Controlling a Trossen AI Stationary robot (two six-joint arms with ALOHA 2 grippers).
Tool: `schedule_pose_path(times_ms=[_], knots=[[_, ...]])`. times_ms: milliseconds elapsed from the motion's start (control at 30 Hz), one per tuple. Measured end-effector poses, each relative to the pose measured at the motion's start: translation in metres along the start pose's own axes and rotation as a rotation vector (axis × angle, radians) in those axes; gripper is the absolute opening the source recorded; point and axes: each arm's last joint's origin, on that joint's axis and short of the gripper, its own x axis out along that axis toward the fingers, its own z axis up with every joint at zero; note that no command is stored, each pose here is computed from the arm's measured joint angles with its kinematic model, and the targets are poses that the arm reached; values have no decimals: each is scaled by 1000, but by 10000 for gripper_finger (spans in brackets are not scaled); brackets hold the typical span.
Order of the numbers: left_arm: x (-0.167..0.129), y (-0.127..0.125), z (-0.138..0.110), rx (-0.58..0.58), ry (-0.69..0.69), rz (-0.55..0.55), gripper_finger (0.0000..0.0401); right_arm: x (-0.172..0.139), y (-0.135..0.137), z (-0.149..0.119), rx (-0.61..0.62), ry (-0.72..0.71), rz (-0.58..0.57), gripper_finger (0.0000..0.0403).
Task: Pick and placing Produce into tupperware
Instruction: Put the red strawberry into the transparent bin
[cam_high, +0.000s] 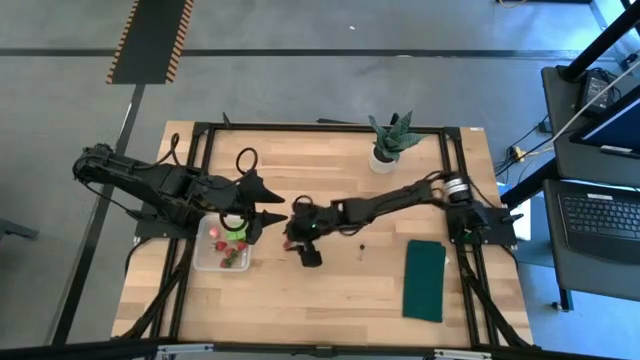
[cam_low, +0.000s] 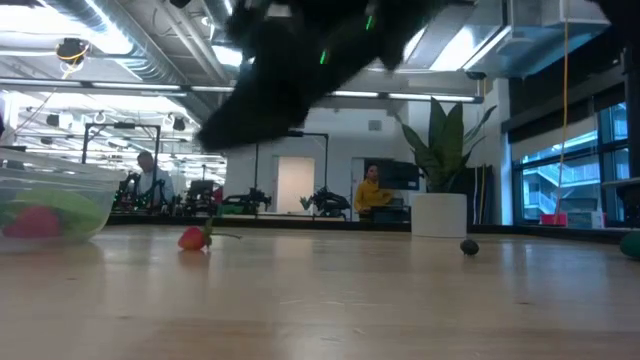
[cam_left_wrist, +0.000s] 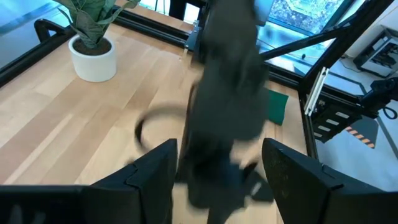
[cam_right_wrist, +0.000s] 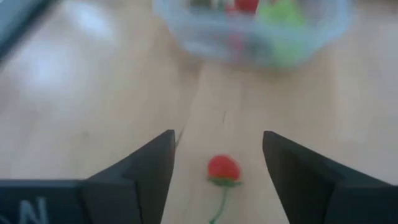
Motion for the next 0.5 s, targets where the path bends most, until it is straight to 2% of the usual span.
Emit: schedule_pose_path(times_ms=[133, 267, 400, 500], knots=[[0, 0, 0, 1, 4, -1, 228, -47, -3, 29, -13, -22, -12, 245], [0, -2, -1, 2, 33, -57, 228, -96, -6, 41, -25, 39, -22, 245], [0, -4, -2, 2, 62, -108, 228, -134, -7, 24, -9, 121, -48, 245], [0, -4, -5, 5, 104, -136, 228, -157, -5, -8, 76, 166, -117, 245]])
